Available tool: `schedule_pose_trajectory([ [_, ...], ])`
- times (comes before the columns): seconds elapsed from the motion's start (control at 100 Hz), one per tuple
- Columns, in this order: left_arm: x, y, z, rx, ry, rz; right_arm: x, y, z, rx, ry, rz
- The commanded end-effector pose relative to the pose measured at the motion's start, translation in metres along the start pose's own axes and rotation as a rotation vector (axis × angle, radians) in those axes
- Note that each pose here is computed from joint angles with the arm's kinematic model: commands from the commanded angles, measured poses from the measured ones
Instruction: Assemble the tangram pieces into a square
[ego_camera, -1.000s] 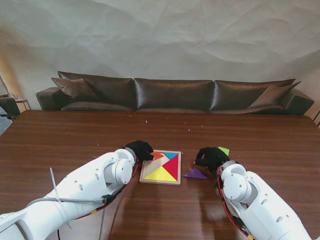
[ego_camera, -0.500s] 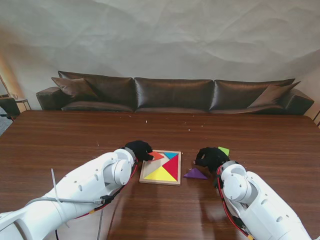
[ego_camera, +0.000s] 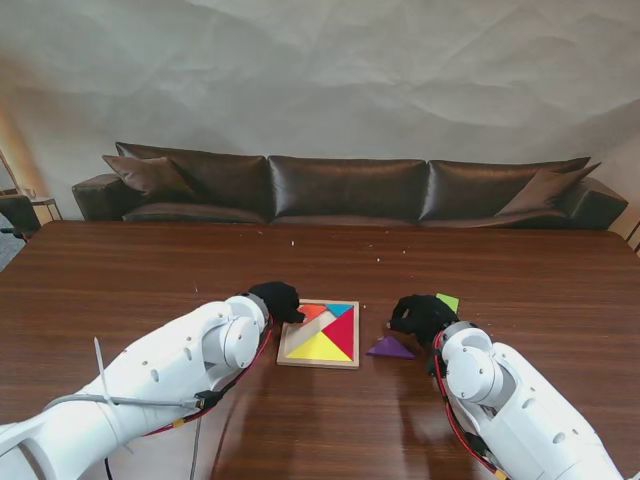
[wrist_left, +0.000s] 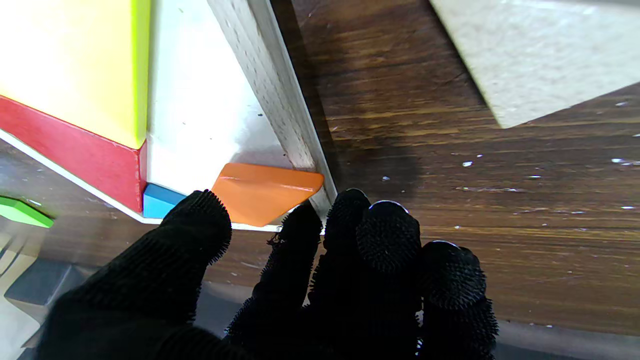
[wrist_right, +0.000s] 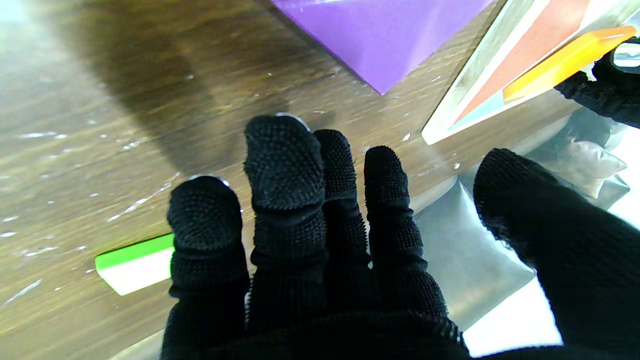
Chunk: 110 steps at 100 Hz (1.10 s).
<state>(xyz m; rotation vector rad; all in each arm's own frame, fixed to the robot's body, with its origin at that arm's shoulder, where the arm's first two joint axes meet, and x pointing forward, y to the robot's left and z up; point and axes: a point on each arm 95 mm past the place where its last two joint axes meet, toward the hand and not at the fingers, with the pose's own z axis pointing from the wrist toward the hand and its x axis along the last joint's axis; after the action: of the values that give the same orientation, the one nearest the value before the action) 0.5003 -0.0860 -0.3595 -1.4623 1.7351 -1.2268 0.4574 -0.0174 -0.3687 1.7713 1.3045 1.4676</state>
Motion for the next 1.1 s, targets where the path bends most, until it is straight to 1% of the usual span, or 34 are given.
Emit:
schedule_pose_trajectory([
  [0.0,-0.002,-0.001,-0.002,-0.014,-0.005,0.001,0.002,-0.004,0.000,0.020,0.007,0.002],
  [0.16,-0.004,-0.002,-0.008,-0.019,-0.005,0.010,0.001,-0.004,0.000,0.020,0.004,0.003],
  [0.26,-0.006,-0.003,-0.010,-0.006,0.002,0.010,0.001,-0.004,0.000,0.020,0.004,0.004],
  [0.52,-0.007,-0.002,-0.009,0.028,0.039,-0.030,0.002,-0.004,0.001,0.022,0.004,0.005],
  [0.68,-0.008,-0.003,-0.013,0.055,0.047,-0.034,0.001,-0.004,0.000,0.025,0.004,0.005],
  [0.84,-0.008,-0.004,-0.020,0.040,0.042,-0.011,0.002,-0.004,-0.002,0.024,0.005,0.007],
  [1.09,-0.007,-0.003,-0.025,0.025,0.048,-0.014,0.003,-0.002,-0.006,0.026,0.005,0.005],
])
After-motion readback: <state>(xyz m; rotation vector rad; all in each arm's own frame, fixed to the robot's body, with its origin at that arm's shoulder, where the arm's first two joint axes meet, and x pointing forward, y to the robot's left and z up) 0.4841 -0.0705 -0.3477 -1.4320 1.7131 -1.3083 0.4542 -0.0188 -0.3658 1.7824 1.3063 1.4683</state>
